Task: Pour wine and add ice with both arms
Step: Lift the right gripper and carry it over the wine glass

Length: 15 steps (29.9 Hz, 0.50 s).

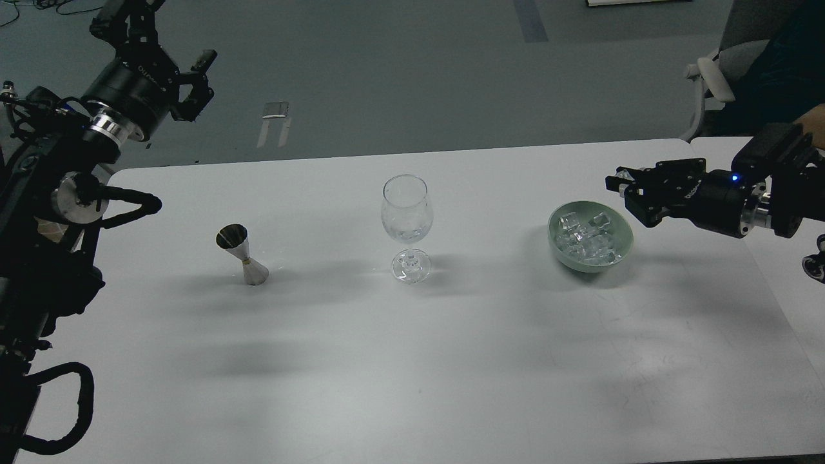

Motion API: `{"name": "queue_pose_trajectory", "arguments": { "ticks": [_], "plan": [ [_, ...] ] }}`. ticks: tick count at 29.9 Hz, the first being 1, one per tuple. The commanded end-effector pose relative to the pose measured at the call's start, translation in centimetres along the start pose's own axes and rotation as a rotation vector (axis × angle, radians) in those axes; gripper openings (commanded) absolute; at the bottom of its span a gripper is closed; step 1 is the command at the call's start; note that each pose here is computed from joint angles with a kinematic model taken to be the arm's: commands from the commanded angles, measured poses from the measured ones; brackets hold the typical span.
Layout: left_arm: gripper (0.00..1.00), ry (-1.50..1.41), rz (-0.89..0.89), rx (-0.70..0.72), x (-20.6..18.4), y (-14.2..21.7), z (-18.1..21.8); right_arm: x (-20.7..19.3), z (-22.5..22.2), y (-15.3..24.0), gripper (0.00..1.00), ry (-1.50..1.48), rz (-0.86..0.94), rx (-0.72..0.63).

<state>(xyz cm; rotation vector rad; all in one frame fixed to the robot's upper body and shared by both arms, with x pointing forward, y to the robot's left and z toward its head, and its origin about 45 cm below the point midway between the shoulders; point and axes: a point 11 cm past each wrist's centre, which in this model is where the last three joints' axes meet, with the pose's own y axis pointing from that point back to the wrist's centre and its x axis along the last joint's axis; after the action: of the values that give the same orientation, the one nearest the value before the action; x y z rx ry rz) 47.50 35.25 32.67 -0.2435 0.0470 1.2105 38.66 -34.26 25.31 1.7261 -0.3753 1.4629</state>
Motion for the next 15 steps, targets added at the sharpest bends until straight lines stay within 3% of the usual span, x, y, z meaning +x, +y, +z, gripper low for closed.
{"name": "queue_pose_trajectory", "arguments": {
  "ticks": [1, 15],
  "plan": [
    [0.98, 0.001, -0.002, 0.0, -0.1, -0.1, 0.0, 2.6, -1.5, -0.1, 0.04, 0.029, 0.042, 0.055],
    [0.98, -0.002, -0.007, -0.005, -0.3, -0.3, 0.3, 11.4, -7.9, -6.5, 0.04, 0.127, 0.037, 0.26]
  ]
}}
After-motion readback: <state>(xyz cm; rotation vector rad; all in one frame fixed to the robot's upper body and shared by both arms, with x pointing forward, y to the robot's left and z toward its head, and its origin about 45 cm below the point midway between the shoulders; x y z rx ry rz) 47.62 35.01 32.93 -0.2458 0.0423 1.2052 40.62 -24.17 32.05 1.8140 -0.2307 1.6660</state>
